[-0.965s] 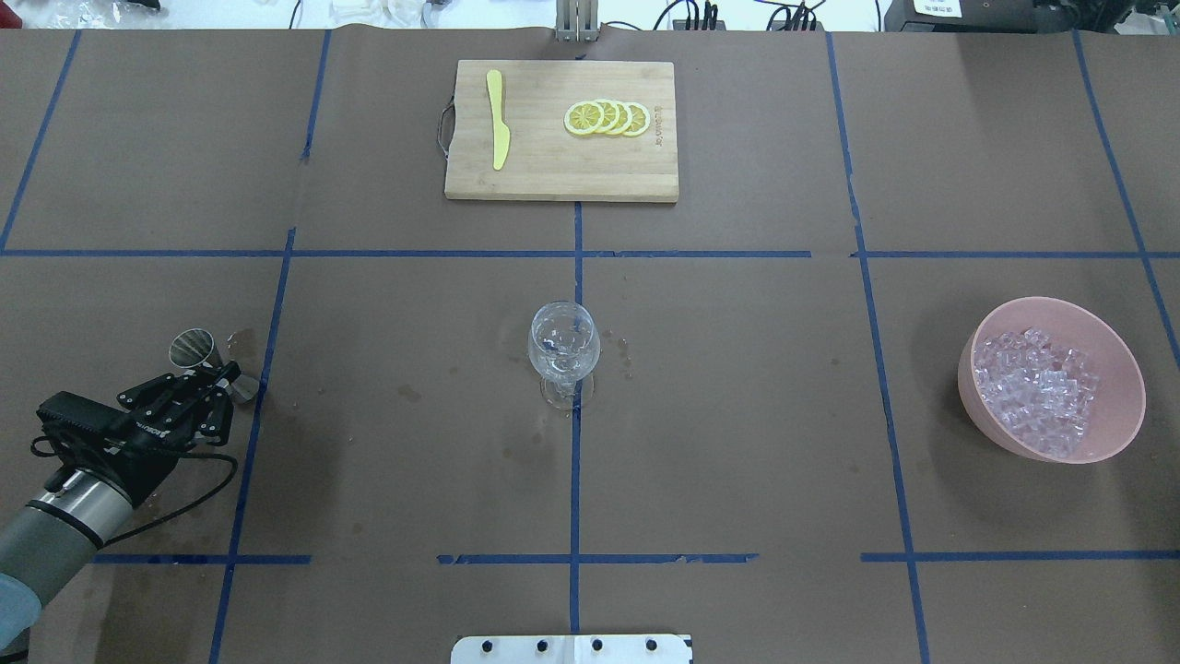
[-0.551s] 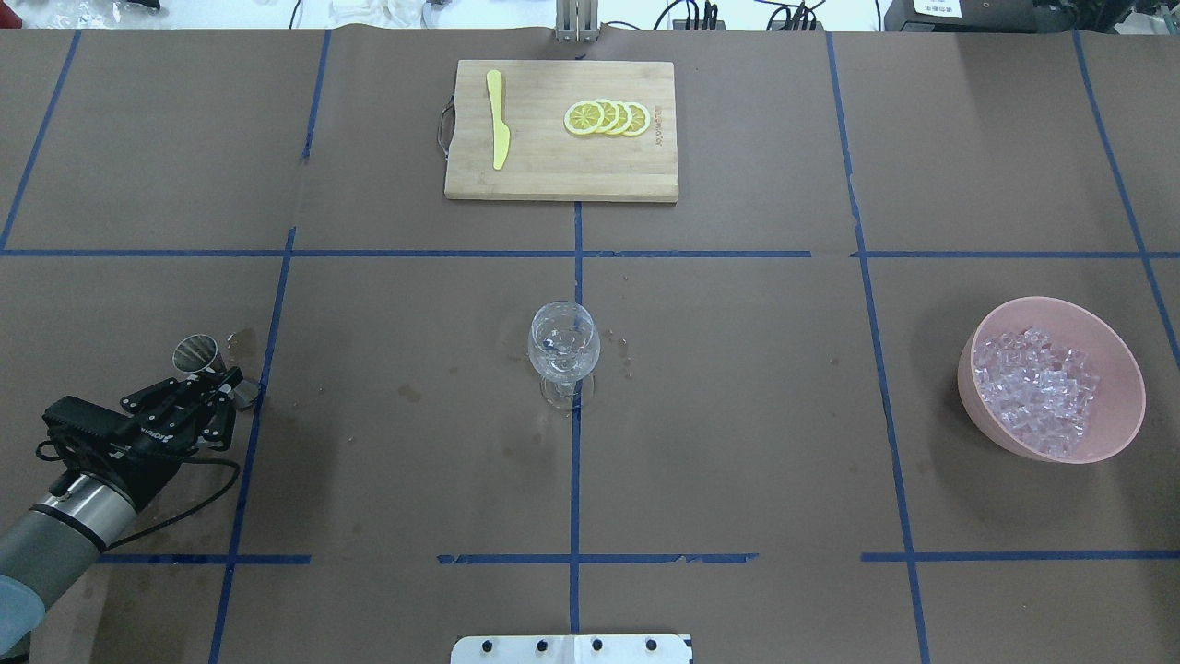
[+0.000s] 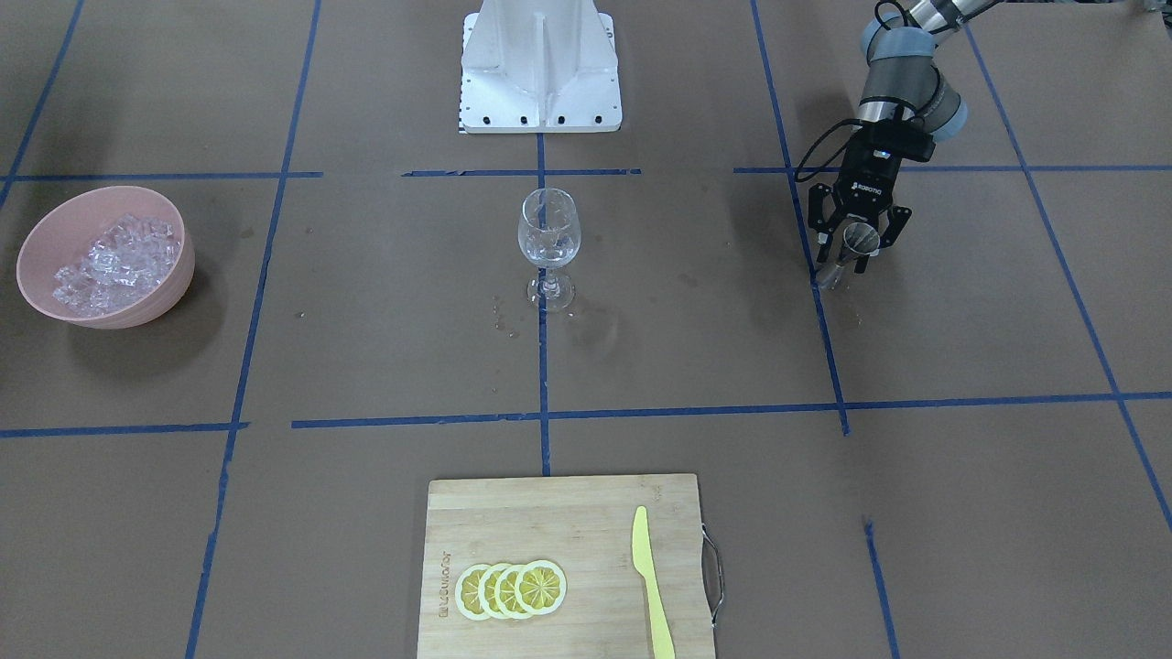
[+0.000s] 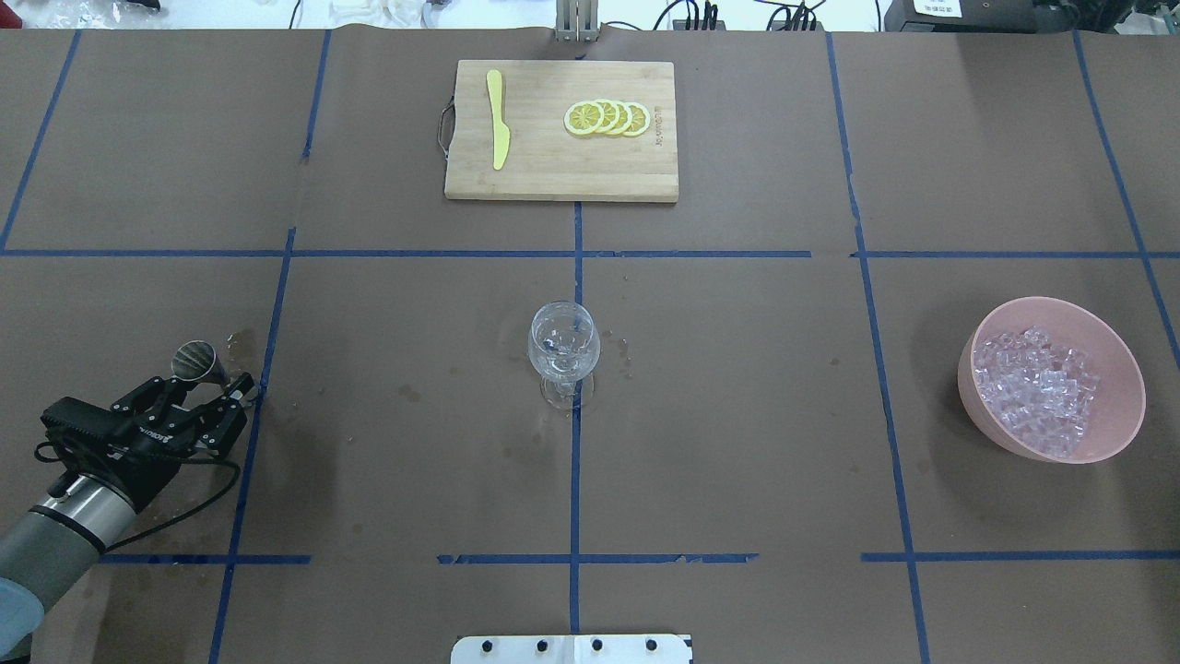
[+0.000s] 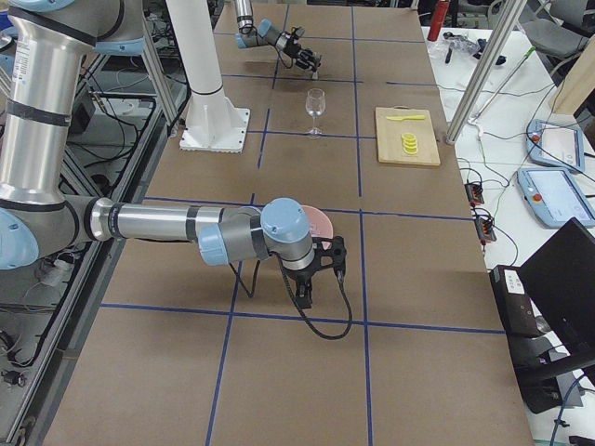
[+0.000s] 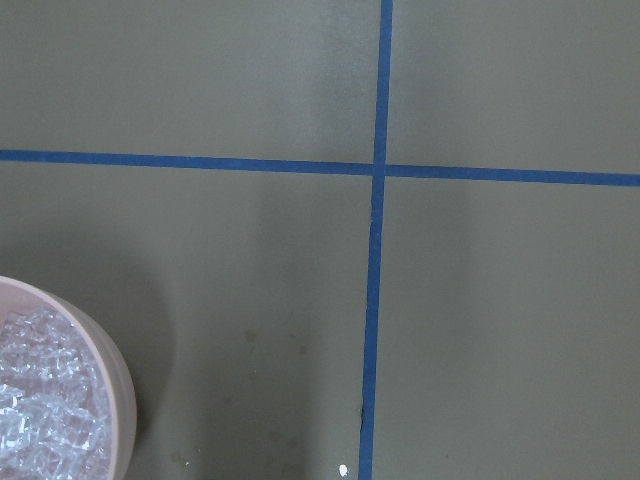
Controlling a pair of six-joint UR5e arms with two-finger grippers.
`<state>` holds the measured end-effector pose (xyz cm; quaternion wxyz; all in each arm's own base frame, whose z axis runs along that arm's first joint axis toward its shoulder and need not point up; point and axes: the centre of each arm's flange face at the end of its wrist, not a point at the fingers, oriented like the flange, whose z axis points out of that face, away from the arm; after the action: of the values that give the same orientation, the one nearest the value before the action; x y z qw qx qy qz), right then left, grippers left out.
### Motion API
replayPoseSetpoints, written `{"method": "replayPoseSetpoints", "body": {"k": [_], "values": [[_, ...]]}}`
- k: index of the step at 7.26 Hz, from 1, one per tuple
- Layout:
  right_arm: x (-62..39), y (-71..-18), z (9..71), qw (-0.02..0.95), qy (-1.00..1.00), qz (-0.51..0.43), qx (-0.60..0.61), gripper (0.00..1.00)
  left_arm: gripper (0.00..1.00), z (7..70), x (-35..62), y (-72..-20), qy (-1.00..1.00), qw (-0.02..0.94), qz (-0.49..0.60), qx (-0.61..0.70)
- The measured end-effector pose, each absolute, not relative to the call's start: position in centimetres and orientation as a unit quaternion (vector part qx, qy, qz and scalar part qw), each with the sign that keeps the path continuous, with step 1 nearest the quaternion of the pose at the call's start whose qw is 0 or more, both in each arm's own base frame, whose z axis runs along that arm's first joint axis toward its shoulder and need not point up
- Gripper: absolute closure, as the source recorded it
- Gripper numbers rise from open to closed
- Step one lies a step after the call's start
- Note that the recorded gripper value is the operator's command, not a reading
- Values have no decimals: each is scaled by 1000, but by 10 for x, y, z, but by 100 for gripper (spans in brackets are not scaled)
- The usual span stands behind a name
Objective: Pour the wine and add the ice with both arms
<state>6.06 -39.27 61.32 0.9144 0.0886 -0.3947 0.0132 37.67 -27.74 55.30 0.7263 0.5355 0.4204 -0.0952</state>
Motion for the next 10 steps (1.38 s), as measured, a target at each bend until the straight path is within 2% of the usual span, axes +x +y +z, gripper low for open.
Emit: {"method": "replayPoseSetpoints", "body": {"k": [6, 8, 10], "values": [[61, -392, 614, 914, -395, 13, 88, 0, 0, 513, 342, -285, 392, 678, -181, 596], [61, -392, 614, 914, -395, 13, 88, 0, 0, 505, 329, -285, 396, 666, -153, 613], [61, -392, 613, 914, -395, 13, 88, 0, 0, 509, 306, -317, 412, 679, -75, 603]]}}
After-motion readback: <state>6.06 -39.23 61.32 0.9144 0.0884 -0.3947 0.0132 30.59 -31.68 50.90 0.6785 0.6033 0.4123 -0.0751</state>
